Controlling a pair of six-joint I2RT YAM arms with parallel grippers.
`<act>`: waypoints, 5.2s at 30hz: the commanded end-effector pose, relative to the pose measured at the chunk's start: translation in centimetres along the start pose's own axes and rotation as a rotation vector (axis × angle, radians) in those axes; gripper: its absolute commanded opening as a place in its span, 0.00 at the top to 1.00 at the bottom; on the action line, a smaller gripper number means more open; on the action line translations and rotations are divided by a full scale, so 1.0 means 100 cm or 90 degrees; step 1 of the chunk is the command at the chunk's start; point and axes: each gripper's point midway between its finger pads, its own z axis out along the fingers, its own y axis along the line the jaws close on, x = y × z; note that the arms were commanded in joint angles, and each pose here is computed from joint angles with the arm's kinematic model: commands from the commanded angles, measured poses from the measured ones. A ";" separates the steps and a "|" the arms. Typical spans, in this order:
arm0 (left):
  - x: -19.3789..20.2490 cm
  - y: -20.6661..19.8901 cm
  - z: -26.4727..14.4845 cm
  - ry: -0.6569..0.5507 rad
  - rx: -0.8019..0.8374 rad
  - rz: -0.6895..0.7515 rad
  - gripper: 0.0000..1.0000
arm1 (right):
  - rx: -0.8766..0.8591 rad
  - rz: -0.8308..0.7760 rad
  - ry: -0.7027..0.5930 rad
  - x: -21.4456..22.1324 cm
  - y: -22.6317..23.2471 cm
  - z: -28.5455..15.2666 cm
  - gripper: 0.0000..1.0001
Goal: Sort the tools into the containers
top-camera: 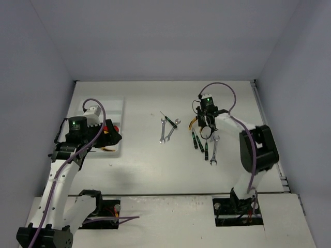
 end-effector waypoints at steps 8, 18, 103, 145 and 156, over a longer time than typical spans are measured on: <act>-0.030 -0.121 -0.005 -0.015 0.212 0.034 0.26 | -0.230 -0.135 -0.323 -0.074 0.077 -0.183 1.00; -0.045 -0.199 0.010 -0.038 0.320 -0.014 0.27 | -0.420 -0.200 -0.378 -0.048 0.125 -0.251 1.00; -0.098 0.173 0.073 -0.364 -0.132 -0.397 1.00 | -0.360 -0.127 -0.443 -0.009 0.107 -0.259 0.10; -0.061 -0.028 0.012 -0.102 0.014 -0.086 0.46 | -0.176 0.025 -0.305 -0.022 0.057 -0.186 0.24; -0.038 -0.097 0.127 0.019 -0.088 -0.034 0.46 | -0.119 0.072 -0.304 -0.018 0.028 -0.186 0.25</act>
